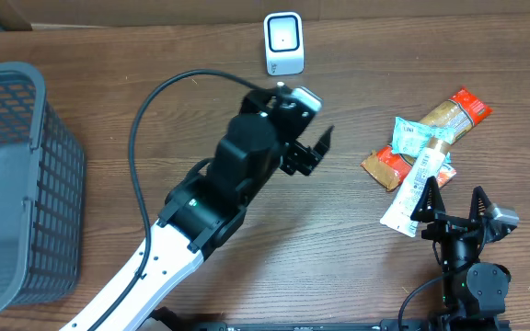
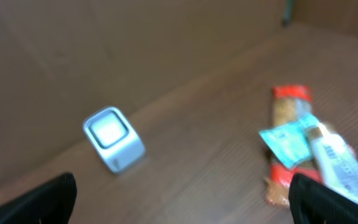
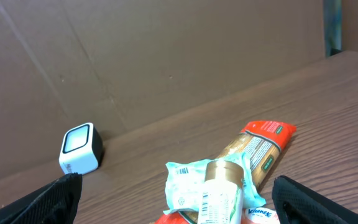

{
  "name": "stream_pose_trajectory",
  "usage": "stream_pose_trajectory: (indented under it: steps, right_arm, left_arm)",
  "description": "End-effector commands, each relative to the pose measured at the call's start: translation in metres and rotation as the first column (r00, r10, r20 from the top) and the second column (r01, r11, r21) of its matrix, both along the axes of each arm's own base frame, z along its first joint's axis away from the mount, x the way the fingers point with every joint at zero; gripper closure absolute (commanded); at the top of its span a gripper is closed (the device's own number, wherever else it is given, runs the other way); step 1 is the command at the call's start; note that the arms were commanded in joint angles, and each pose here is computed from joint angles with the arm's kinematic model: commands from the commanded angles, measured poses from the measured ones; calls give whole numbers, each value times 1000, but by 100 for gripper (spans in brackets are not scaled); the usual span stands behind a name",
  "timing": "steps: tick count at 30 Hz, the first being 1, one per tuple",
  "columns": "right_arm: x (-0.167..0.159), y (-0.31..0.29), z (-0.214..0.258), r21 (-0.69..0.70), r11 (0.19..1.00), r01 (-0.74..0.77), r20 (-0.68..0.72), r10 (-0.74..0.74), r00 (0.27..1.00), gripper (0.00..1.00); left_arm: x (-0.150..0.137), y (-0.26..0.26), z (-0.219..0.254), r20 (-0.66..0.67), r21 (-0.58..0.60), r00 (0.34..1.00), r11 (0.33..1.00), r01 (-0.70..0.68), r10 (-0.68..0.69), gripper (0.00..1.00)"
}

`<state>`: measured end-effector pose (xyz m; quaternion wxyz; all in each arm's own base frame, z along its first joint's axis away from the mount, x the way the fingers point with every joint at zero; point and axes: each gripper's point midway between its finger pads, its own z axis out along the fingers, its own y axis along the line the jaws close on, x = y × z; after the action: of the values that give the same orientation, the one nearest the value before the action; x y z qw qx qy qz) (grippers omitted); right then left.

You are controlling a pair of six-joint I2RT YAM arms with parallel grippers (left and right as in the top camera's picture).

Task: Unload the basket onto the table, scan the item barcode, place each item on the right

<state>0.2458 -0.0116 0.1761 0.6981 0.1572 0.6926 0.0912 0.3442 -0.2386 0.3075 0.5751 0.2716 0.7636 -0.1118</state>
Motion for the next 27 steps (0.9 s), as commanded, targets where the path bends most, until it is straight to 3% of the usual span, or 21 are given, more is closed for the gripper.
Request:
stream_pose_trajectory:
  steps: [1,11,16,21,27]
  right_arm:
    - [0,0,-1,3,1000,5,7,-5,1000,0]
    - [0,0,-1,3,1000,5,7,-5,1000,0]
    - [0,0,-1,3,1000,5,7,-5,1000,0]
    - [0,0,-1,3,1000,5,7,-5,1000,0]
    - [0,0,-1,3,1000,5,7,-5,1000,0]
  left_arm:
    - [12,28,-2,71,0,992,994,-109,109,0]
    - [32,90,-1,110,38,923,926,-375,369,0]
    - [12,124,15,142,-7,898,908,-419,416,0]
    - [-9,182,-10,154,-24,836,848,-530,526,0]
    - [-51,239,-40,231,-122,718,751,-648,657,0]
